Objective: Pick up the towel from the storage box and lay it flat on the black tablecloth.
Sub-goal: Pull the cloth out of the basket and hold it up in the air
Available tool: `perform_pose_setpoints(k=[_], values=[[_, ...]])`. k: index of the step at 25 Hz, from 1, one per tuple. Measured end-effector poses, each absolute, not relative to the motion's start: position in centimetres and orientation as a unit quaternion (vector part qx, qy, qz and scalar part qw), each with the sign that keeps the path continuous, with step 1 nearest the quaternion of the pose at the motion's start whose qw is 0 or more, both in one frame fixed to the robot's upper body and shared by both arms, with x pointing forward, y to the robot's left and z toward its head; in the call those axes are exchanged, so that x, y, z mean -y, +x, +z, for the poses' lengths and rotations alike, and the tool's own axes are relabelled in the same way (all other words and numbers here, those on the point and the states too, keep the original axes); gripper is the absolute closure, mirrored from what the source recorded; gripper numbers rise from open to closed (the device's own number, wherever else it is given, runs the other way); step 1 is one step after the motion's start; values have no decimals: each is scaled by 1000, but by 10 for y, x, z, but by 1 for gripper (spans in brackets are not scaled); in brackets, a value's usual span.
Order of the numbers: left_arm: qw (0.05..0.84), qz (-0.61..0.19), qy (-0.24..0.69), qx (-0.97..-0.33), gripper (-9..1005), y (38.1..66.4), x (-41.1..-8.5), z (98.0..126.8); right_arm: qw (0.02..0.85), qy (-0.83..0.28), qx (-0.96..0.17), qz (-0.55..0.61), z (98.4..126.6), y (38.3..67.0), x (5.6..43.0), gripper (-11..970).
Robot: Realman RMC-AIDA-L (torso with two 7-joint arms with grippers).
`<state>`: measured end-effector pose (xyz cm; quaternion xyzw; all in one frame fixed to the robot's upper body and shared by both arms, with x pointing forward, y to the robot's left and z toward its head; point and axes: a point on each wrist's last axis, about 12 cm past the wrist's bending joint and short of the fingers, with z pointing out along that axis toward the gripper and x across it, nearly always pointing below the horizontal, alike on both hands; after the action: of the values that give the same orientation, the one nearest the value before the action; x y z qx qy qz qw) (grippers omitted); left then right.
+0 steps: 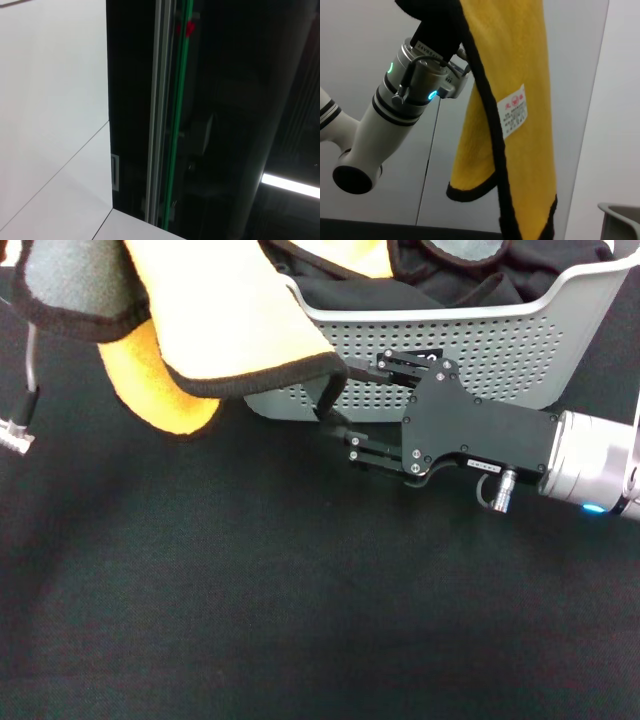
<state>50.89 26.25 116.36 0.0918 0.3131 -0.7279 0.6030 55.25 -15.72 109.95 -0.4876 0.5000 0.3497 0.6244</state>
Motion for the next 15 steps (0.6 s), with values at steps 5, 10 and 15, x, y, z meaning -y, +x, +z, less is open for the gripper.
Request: perform_pose_setpoints(k=[5,10,15], values=[[604,-727,91,-313,986,509,-263,1163,629,-492,-494,345,1100,552,157,269],[610,-723,83,-313,987,509,-265,1162,635,-489,-490,343,1101,552,158,584],[614,-720,76,-314,987,509,-267,1160,638,-486,-489,343,1101,550,159,775]])
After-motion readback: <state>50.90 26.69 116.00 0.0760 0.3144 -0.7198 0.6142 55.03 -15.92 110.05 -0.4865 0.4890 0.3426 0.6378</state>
